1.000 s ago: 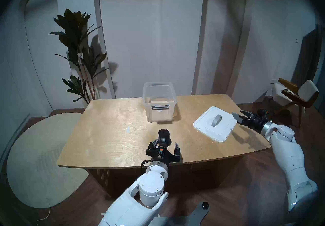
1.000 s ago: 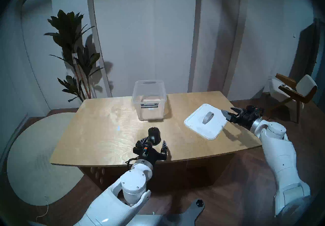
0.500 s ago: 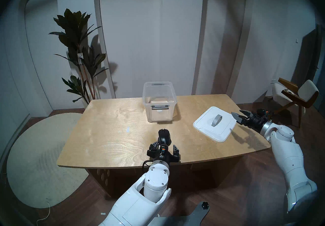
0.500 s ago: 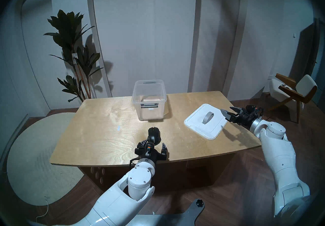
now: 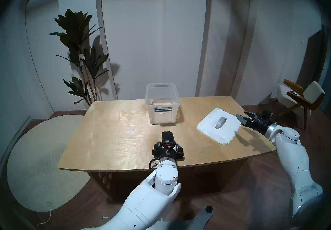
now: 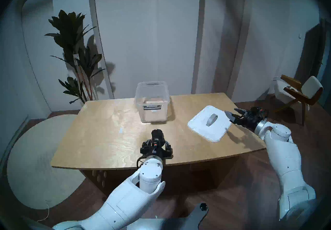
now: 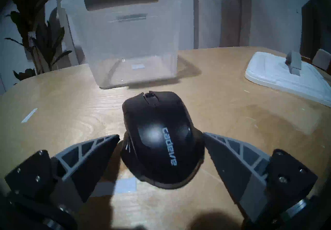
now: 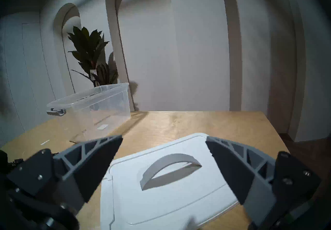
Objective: Open a storage container and put mouse inside
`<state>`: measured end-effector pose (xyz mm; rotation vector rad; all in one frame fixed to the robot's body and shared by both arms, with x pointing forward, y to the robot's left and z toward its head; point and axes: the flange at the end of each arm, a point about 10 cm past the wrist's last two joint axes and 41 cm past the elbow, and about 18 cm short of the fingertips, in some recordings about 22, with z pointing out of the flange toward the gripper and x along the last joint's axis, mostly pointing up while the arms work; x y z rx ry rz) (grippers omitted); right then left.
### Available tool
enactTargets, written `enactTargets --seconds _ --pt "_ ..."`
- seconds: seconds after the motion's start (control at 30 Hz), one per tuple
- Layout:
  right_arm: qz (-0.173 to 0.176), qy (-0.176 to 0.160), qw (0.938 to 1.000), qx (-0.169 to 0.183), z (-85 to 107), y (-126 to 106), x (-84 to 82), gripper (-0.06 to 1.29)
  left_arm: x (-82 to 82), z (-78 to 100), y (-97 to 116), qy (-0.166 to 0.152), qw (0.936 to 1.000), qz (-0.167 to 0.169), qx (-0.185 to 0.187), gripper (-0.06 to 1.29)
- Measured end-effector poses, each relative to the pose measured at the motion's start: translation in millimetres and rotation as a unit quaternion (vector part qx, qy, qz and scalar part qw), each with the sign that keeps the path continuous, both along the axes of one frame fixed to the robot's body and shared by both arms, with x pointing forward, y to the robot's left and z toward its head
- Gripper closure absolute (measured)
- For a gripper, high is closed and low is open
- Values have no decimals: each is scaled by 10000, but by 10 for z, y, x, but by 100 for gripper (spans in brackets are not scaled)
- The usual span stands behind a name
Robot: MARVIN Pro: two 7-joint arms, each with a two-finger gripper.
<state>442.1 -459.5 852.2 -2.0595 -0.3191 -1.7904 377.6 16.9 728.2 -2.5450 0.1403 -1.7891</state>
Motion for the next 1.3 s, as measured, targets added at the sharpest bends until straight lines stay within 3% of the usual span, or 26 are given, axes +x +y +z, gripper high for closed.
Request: enactTargets --seconds 0.23,0.53,0.6,0.67,0.87,1.1,1.3 --pt "0 -5 10000 -1 3 -2 0 -2 229 15 -5 181 9979 525 -328 -2" --pt "1 -7 10000 0 3 -4 0 -2 474 54 41 322 9953 576 -708 -1" --pt "2 -7 10000 0 4 -4 0 -2 503 57 66 337 9952 530 -752 16" --pt "2 -7 10000 1 3 -4 0 -2 511 56 83 340 9954 478 -762 50" --pt "2 -6 10000 2 3 -6 0 -2 477 57 175 291 9968 245 -701 50" --pt "5 -1 10000 5 -1 -9 -1 -2 364 43 454 223 9978 314 -534 51" --pt "9 6 10000 8 -6 -10 -2 -2 326 87 969 42 9968 747 -297 52"
